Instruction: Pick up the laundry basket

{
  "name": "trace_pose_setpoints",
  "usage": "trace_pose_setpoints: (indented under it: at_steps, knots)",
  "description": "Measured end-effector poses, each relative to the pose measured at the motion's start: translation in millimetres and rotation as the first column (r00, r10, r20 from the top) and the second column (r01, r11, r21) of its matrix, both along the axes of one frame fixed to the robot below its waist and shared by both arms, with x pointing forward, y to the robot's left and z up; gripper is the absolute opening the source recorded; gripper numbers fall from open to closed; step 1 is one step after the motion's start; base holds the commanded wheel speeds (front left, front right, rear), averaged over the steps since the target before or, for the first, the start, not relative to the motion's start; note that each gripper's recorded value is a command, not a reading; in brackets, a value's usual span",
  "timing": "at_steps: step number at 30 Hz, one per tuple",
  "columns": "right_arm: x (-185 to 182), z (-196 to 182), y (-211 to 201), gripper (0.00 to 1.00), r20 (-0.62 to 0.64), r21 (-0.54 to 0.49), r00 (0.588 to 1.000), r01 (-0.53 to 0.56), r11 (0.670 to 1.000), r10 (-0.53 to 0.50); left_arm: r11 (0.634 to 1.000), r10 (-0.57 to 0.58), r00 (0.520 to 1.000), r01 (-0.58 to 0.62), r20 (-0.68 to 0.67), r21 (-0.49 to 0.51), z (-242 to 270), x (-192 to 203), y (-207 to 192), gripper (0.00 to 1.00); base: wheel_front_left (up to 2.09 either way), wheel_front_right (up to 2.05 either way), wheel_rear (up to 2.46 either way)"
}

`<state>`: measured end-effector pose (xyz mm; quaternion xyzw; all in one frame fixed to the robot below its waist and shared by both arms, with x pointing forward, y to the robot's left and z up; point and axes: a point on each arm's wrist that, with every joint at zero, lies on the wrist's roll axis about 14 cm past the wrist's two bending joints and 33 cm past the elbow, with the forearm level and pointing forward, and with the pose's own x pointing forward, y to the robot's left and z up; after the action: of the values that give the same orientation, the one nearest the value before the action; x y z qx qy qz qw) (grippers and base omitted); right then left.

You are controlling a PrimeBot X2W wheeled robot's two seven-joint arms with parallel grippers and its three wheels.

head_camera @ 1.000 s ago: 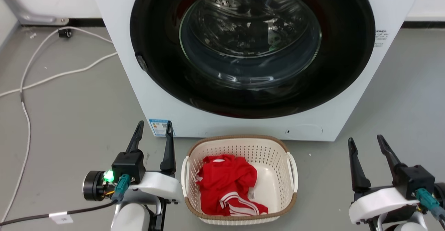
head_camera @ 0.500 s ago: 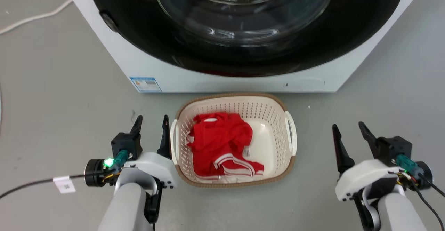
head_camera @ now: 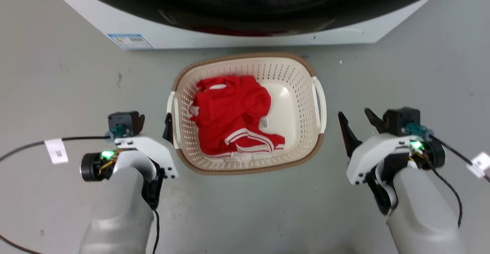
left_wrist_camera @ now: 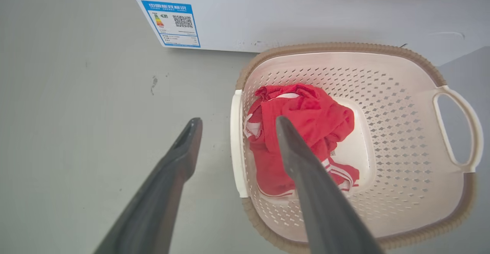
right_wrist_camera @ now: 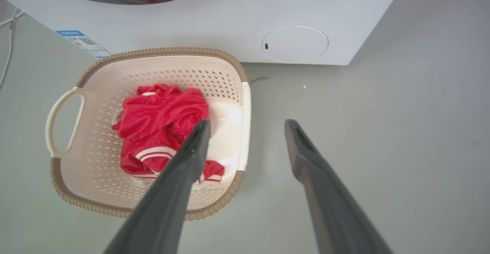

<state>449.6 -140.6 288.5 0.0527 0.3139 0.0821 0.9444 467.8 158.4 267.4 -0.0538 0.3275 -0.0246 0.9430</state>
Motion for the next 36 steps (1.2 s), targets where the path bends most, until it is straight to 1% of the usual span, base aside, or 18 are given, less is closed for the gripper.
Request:
trace_pose_setpoints:
  at_steps: [9, 13, 17, 27, 36]
  knots:
    - [15.4, -50.6, 16.3, 1.00, -0.142, 0.027, 0.988, -0.061, 0.998, 0.064, 1.000, -0.011, 0.990, 0.009, -0.143, -0.014, -50.5, 20.2, 1.4, 1.00, 0.00, 0.00, 0.00]
    - [18.4, -70.9, 26.1, 1.00, -0.205, 0.031, 0.972, -0.110, 0.993, 0.114, 1.000, -0.017, 0.981, 0.016, -0.193, -0.010, -69.5, 30.2, 4.7, 1.00, 0.00, 0.00, 0.00]
    - [19.8, -88.7, 28.1, 1.00, -0.262, 0.029, 0.955, -0.137, 0.990, 0.140, 1.000, -0.028, 0.970, 0.028, -0.243, -0.001, -87.9, 35.7, 6.3, 1.00, 0.00, 0.00, 0.00]
    - [32.2, -121.7, 25.2, 1.00, -0.347, 0.019, 0.924, -0.166, 0.986, 0.162, 0.998, -0.059, 0.942, 0.062, -0.330, 0.000, -122.7, 51.6, 3.5, 1.00, 0.00, 0.00, 0.00]
    - [34.5, -141.3, 25.2, 1.00, -0.402, 0.019, 0.899, -0.181, 0.983, 0.173, 0.997, -0.069, 0.914, 0.073, -0.399, -0.006, -145.4, 49.9, 3.8, 1.00, 0.00, 0.00, 0.00]
